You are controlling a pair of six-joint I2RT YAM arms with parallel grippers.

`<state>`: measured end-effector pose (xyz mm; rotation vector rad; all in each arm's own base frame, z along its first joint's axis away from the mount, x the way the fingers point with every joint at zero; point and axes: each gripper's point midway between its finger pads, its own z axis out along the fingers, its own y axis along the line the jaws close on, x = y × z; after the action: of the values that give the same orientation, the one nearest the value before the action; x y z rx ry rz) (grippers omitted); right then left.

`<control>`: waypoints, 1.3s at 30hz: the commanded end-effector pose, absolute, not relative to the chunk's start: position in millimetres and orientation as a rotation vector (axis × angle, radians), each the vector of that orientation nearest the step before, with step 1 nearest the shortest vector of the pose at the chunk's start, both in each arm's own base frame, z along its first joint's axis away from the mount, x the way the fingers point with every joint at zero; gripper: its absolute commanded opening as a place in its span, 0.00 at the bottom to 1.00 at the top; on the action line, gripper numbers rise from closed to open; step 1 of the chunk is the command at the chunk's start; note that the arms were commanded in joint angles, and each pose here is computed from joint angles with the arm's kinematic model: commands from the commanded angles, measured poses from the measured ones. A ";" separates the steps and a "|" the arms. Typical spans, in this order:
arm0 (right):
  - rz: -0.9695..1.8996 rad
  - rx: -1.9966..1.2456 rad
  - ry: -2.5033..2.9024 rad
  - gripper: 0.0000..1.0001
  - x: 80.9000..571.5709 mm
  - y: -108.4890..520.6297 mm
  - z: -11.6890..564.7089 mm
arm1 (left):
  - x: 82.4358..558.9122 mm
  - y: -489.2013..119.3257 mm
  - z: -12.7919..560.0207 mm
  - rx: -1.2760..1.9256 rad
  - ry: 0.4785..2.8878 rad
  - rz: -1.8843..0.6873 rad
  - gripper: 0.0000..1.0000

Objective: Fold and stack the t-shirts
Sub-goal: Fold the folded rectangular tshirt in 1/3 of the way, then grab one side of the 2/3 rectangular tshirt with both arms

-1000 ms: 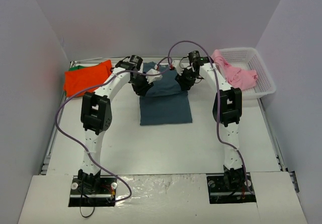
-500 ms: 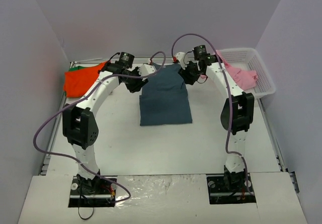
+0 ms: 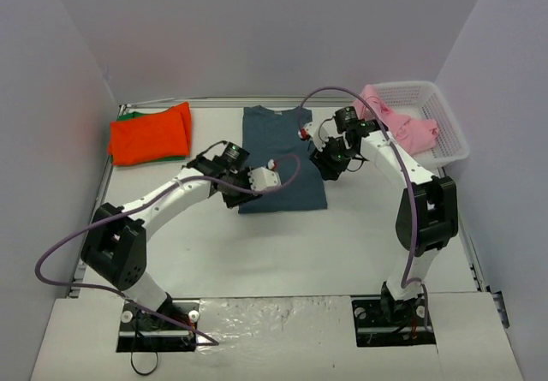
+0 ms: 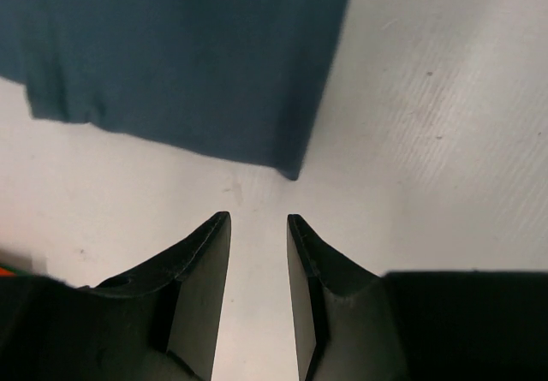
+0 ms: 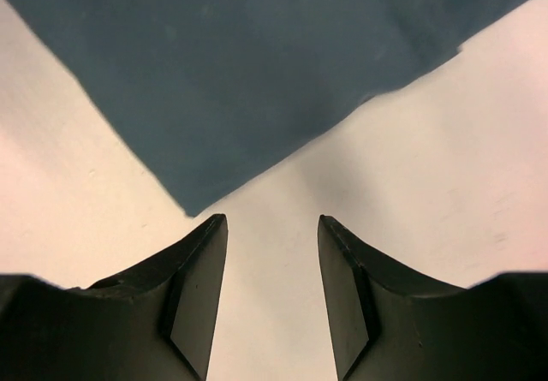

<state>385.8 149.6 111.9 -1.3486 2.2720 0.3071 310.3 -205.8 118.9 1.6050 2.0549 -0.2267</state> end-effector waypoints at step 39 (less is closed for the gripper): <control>0.362 -1.274 2.468 0.44 354.4 120.8 75.5 | 302.5 -218.8 49.2 1.618 2.047 -0.068 0.34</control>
<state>348.6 122.6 68.8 -1.2762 2.4677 0.3745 297.4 -214.1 48.8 1.6372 2.0433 -0.0603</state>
